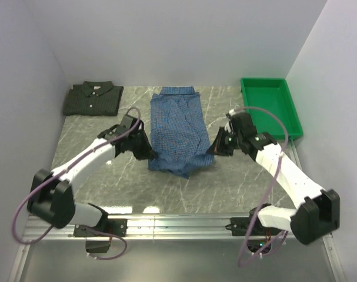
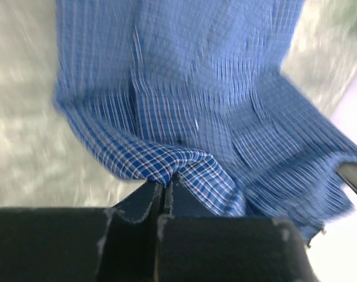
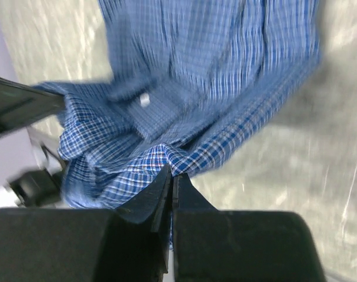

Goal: Fold and stack the long sleeve shirts
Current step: Fold the shirt

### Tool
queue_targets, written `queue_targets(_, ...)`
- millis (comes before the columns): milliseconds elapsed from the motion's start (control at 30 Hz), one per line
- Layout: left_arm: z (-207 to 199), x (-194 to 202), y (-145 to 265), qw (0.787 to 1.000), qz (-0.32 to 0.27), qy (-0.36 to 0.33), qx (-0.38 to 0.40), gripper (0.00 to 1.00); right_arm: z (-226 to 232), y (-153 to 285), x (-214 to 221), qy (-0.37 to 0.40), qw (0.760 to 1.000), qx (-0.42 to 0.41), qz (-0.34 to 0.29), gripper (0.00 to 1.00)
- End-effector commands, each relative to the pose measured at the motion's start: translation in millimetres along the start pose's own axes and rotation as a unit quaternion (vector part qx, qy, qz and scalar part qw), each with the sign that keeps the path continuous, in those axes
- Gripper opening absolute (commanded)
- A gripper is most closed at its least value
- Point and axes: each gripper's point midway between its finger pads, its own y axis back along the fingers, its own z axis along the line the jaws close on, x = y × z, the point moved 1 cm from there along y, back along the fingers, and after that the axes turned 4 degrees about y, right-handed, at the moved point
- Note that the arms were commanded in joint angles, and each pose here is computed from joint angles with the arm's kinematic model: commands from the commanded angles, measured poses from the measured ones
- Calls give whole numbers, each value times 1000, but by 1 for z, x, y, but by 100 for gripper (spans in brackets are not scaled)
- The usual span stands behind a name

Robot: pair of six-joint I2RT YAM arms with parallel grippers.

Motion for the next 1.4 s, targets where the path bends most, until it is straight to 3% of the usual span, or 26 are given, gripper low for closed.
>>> queue_targets(0,-19,-43,-9,999,-31,-14,23,1,16,-1,-60,17,998,-17,-63,0)
queue_targets(367,-34,-141,-58,997,-53,42,23,1,4,-73,-155,-3,998,4,-62,0)
queue_targets(733,-36,-178,-92,995,-80,58,33,8,-37,-148,-182,-14,999,28,-32,5)
queue_targets(833,-34,-186,-96,993,-89,68,39,15,-46,-157,-189,-20,999,34,-32,12)
queue_targets(933,-35,-198,-89,989,-108,85,51,28,-47,-155,-198,-16,998,43,-39,21)
queue_targets(1067,-38,-217,-65,982,-139,109,74,59,-44,-133,-217,7,995,71,-76,41)
queue_targets(1133,-47,-224,-45,978,-155,106,90,73,-34,-115,-224,22,993,70,-96,44)
queue_targets(1267,-54,-220,-15,974,-183,88,97,83,-22,-77,-219,43,988,63,-137,49)
queue_targets(1367,-51,-200,2,974,-191,74,95,80,-16,-72,-205,59,988,46,-138,49)
